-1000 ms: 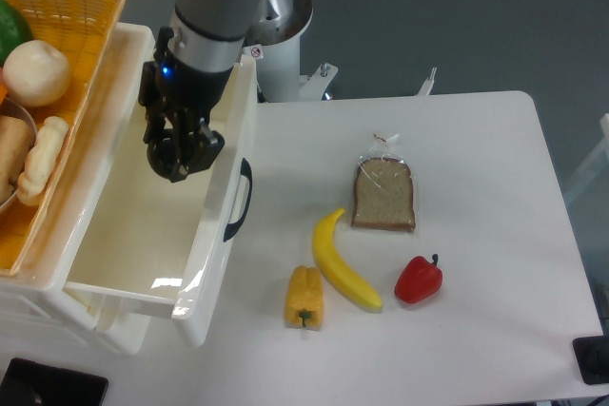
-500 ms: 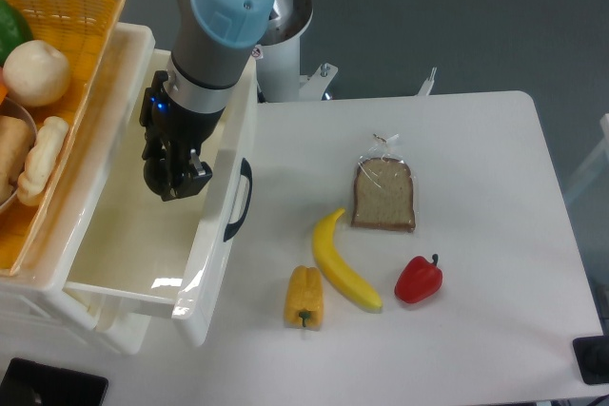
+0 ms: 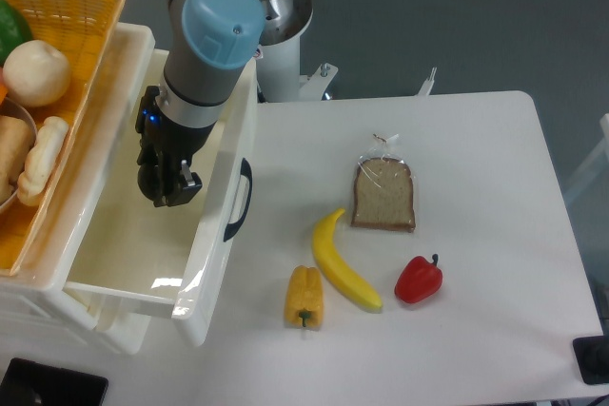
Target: Place the mangosteen in the upper white drawer
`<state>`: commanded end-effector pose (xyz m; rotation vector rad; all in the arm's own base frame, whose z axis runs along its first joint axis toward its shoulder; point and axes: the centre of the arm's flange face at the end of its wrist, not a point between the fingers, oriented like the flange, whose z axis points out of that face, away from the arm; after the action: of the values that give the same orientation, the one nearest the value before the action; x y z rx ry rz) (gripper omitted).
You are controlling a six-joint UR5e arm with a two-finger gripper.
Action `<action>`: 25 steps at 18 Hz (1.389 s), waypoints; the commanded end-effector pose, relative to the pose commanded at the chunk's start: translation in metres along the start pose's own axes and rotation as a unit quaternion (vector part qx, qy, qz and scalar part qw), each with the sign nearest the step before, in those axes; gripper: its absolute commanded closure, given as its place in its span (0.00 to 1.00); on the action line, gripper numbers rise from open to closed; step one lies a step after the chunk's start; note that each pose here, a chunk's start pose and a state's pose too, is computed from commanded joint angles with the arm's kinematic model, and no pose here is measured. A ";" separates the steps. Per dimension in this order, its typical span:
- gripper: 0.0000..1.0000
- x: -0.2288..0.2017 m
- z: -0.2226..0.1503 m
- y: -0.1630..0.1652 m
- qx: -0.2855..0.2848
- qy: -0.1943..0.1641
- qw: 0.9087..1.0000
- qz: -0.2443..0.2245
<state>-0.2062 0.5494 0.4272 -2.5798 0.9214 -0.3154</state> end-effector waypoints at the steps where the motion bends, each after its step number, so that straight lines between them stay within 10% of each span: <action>1: 0.10 0.000 0.000 0.000 0.001 -0.002 1.000 0.001; 14: 0.00 -0.015 -0.065 0.011 0.025 -0.065 0.995 -0.076; 25: 0.00 -0.074 -0.130 0.152 0.045 -0.152 0.966 -0.205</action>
<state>-0.3906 0.4530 0.4740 -2.6176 0.2573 -0.0620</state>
